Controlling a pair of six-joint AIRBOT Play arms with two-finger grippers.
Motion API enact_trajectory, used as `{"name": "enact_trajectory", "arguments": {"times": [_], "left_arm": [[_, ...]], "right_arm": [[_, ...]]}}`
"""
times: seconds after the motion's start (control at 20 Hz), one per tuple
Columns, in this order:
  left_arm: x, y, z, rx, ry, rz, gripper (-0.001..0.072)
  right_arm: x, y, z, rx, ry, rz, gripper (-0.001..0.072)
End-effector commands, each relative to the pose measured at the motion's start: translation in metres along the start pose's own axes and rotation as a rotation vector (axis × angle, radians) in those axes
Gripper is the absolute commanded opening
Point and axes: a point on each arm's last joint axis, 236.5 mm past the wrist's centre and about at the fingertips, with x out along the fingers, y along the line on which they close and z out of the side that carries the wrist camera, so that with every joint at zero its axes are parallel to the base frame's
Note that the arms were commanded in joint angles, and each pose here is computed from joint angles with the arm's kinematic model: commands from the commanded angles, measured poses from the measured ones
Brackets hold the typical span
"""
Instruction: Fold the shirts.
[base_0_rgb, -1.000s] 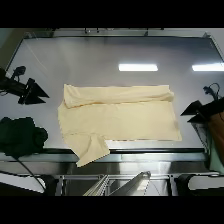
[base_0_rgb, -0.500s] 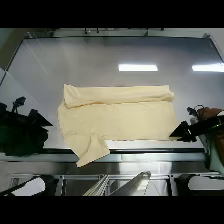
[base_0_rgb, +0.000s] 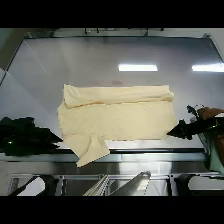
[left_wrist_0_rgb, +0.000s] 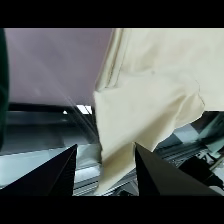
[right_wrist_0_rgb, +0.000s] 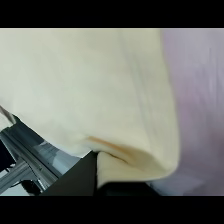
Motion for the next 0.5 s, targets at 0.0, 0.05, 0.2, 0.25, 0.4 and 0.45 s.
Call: {"name": "enact_trajectory", "arguments": {"times": [0.0,0.05,0.2,0.25,0.4,0.45], "left_arm": [[0.028,-0.01,0.004,-0.027,-0.018,-0.136,0.0374],[0.036,-0.012,0.006,-0.028,-0.025,-0.158,0.0374],[0.063,-0.004,-0.002,-0.019,0.011,-0.104,0.0358],[0.067,-0.006,-0.003,-0.005,0.015,-0.099,0.0291],[0.072,-0.018,0.007,0.053,-0.045,-0.082,0.0293],[0.071,-0.022,0.008,0.087,-0.066,-0.07,0.0291]], "right_arm": [[-0.001,-0.007,0.01,-0.003,-0.046,-0.03,0.0019],[-0.001,-0.006,0.01,-0.004,-0.047,-0.031,0.0019],[-0.002,-0.005,0.011,-0.006,-0.05,-0.029,0.0019],[-0.002,-0.004,0.012,-0.006,-0.054,-0.027,0.002],[-0.003,0.0,0.013,-0.009,-0.061,-0.016,0.0019],[-0.004,0.002,0.012,-0.009,-0.059,-0.008,0.0019]]}}
